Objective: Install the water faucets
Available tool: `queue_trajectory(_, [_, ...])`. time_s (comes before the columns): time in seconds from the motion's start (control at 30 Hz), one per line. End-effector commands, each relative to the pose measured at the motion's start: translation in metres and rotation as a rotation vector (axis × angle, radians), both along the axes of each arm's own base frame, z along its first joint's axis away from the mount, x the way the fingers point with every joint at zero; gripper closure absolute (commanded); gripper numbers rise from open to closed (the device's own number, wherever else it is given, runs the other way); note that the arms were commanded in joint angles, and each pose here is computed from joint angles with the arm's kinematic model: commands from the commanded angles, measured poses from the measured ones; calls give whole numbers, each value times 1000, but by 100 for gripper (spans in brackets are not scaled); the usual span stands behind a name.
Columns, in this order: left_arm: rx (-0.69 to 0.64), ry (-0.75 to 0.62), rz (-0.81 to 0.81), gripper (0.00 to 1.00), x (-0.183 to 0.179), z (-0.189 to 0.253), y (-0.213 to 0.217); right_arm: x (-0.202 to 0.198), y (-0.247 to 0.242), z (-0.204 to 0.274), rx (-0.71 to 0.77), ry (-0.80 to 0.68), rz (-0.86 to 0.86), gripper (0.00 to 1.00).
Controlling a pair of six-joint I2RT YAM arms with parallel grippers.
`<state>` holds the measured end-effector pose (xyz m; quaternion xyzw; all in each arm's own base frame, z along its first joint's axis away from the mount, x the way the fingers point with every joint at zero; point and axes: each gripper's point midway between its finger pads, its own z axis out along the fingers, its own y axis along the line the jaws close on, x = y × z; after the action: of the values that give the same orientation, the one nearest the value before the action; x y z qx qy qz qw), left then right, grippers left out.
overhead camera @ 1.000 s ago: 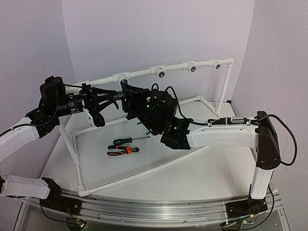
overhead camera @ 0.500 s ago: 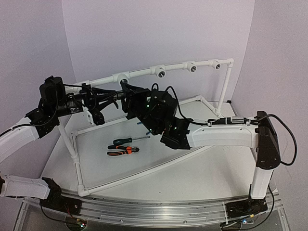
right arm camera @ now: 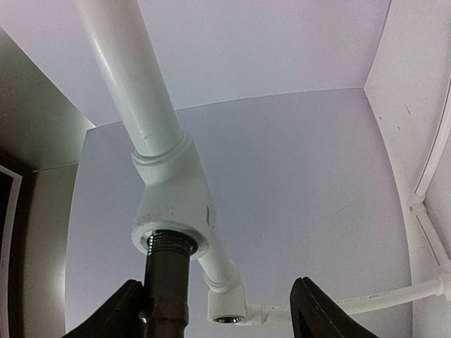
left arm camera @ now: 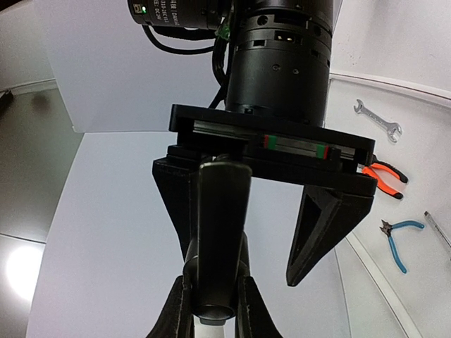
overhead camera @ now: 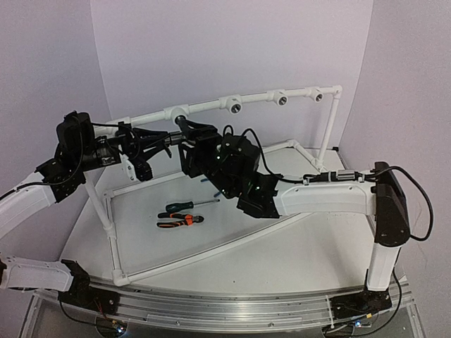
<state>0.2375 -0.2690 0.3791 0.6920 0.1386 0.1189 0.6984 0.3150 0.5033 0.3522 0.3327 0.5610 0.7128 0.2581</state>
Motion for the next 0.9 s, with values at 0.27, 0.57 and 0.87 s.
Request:
queue_trajectory(0.27, [-29,91,-16,100,-3,6,-4,3,-59,32,-248,-236,-81,5])
queue_trajectory(0.57, [-63,143,3,100,3,15,-5,-23,-93,36,-824,-457,-92,4])
queue_trajectory(0.87, [-66,149,7,100,5,14,-5,-93,-72,24,-2221,-1538,-204,2])
